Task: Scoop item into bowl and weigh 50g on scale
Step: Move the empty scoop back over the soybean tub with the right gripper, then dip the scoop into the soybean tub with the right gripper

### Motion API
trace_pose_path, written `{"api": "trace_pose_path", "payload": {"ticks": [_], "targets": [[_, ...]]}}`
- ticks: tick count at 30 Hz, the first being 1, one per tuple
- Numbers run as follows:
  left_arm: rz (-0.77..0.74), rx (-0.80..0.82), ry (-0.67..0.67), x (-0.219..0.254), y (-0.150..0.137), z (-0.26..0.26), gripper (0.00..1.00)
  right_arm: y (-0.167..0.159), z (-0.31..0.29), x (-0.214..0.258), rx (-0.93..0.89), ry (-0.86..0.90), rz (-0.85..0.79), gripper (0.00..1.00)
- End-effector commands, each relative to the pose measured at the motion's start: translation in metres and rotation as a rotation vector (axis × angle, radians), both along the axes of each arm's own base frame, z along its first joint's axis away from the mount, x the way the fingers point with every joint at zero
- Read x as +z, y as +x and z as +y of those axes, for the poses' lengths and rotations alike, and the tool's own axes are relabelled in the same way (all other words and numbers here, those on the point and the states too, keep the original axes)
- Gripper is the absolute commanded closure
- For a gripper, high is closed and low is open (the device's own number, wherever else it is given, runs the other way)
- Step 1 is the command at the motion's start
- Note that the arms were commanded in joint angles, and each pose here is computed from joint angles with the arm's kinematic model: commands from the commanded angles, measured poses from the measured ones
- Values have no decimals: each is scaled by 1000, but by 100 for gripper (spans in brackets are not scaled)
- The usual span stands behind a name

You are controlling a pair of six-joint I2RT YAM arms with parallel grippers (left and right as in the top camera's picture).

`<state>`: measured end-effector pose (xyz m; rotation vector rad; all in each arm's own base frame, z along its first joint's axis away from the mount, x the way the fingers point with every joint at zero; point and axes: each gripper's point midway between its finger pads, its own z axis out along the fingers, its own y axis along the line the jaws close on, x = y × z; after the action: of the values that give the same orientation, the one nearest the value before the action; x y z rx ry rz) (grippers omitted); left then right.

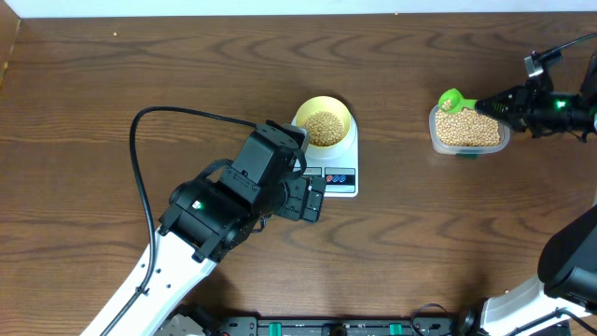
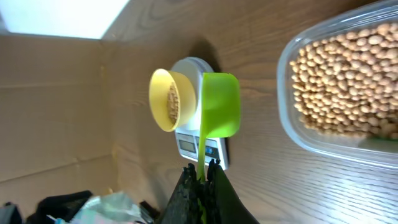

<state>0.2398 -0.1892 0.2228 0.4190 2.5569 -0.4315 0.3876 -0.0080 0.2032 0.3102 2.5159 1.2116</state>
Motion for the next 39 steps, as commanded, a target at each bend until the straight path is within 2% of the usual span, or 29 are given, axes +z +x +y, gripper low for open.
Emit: {"api": "trace_pose_path", "payload": {"ticks": [1, 12, 17, 30, 39], "targets": [[-12, 5, -3, 5, 2, 0, 2, 1, -1, 7, 27, -47, -49, 99], [-12, 5, -3, 5, 2, 0, 2, -2, -5, -4, 26, -118, -13, 99], [-12, 5, -3, 5, 2, 0, 2, -9, -15, -23, 29, -262, 63, 98], [-12, 5, -3, 5, 2, 0, 2, 4, 10, -44, 107, -614, 75, 99], [-12, 5, -3, 5, 2, 0, 2, 6, 6, -47, 87, -702, 88, 99]]}}
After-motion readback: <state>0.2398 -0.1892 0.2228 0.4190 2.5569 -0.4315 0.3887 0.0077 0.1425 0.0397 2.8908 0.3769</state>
